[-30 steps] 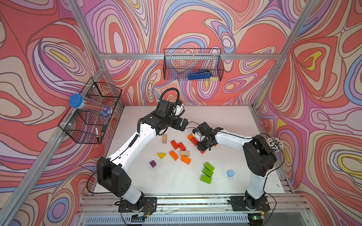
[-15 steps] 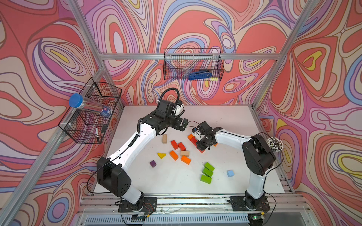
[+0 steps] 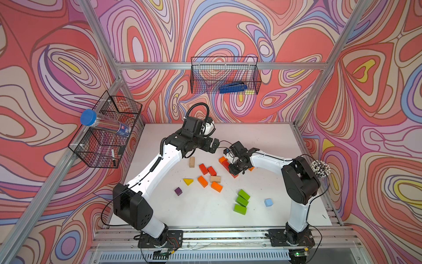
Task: Assemble a heart with building blocks
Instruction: Assemble the building block at the center of the board.
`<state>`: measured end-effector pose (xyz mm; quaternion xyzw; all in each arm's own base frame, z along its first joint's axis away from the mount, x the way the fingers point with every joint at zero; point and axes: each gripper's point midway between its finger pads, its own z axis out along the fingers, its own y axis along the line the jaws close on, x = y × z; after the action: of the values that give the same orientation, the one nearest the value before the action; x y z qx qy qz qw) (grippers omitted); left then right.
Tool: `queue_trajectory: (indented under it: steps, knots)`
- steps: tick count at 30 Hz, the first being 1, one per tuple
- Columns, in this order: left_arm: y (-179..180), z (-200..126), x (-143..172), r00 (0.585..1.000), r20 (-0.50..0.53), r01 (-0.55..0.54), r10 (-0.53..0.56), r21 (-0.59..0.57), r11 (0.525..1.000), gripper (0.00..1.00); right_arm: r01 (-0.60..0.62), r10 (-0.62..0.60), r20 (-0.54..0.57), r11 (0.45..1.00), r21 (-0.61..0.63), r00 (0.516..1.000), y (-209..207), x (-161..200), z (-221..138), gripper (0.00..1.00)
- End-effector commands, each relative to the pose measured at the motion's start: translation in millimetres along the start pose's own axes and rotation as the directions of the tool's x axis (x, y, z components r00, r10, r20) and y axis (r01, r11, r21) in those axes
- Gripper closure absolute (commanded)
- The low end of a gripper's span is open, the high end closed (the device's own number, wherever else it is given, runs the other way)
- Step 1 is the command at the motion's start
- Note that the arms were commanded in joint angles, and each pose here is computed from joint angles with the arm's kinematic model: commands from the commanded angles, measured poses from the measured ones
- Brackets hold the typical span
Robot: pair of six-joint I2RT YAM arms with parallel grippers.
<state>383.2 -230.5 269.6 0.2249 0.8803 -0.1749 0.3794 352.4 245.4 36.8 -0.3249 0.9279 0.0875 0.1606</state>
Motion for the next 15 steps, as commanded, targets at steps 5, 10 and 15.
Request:
queue_trajectory:
  steps: [5, 10, 15]
  knots:
    - [-5, -4, 5, 1.000, -0.017, -0.007, 0.007, 0.028, 1.000, 0.00, -0.025, 0.026, 0.018, 1.000, -0.018, 1.000, 0, -3, 0, 0.41]
    - [-10, -5, 5, 1.000, -0.015, 0.002, -0.001, 0.056, 0.998, 0.00, -0.104, 0.105, 0.051, 0.994, -0.030, 0.993, 3, 3, -15, 0.27]
    - [-11, -8, 3, 1.000, -0.008, 0.003, -0.002, 0.063, 0.998, 0.00, -0.272, 0.272, 0.083, 0.962, -0.004, 0.959, 2, 29, -41, 0.26]
